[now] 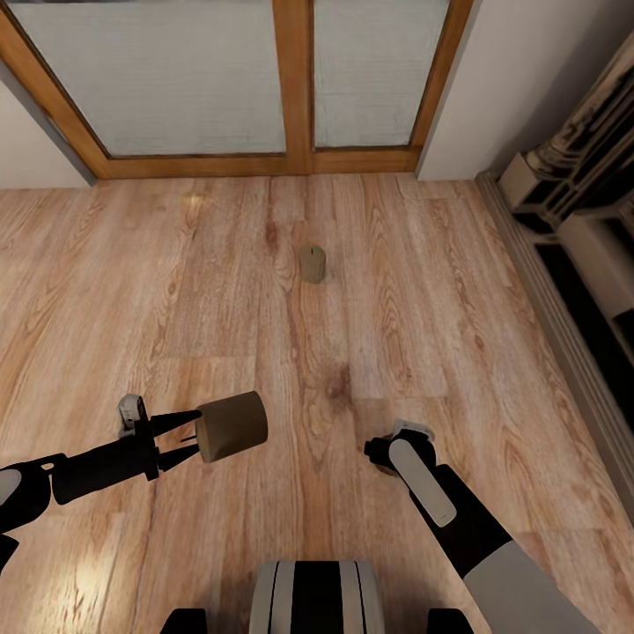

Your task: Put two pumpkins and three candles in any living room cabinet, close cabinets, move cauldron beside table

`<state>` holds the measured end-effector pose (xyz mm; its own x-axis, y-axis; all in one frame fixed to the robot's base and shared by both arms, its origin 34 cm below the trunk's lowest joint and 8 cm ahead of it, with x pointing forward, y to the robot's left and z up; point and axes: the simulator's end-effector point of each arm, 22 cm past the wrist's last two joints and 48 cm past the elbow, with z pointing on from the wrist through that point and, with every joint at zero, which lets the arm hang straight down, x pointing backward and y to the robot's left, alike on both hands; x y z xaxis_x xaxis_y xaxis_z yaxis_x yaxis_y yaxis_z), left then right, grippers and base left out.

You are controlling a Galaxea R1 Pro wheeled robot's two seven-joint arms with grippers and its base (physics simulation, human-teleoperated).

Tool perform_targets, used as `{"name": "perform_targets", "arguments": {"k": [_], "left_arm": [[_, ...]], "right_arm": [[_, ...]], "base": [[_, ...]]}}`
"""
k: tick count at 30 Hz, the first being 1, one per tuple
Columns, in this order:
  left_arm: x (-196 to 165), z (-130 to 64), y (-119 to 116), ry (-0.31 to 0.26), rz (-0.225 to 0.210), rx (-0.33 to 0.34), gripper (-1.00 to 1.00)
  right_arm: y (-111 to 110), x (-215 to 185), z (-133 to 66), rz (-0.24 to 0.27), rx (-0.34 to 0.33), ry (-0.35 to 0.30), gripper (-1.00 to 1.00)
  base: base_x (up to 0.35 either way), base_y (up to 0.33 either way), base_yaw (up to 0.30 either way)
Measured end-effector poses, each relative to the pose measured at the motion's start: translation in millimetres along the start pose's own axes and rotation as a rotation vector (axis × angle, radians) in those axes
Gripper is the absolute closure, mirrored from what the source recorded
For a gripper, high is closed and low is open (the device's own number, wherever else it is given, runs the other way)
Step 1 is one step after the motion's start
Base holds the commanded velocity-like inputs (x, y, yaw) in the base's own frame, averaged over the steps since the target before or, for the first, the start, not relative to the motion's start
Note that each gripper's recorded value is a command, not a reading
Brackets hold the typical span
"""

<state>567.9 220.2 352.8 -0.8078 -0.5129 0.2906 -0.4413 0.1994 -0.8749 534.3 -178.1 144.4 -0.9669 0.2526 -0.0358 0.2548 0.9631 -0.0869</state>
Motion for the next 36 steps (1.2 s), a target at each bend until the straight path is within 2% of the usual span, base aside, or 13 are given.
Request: {"name": "perform_targets", "arguments": {"k": [5, 11, 36], "left_arm": [[-0.1, 0.0, -0.1, 0.000, 0.000, 0.000, 1.00], [-0.1, 0.0, -0.1, 0.000, 0.000, 0.000, 1.00], [-0.3, -0.5, 0.2, 0.000, 0.002, -0.002, 1.00]], "right_arm": [[-1.2, 0.4, 0.5, 0.001, 0.005, 0.001, -1.00], [-4.4, -0.1, 2.9, 0.026, 0.019, -0.008, -1.00], [-11.0, 5.4, 8.8, 0.034, 0.039, 0.005, -1.00]], "base": [[0.000, 0.000, 0.000], [0.000, 0.000, 0.000], [0.039, 0.000, 0.000]]}}
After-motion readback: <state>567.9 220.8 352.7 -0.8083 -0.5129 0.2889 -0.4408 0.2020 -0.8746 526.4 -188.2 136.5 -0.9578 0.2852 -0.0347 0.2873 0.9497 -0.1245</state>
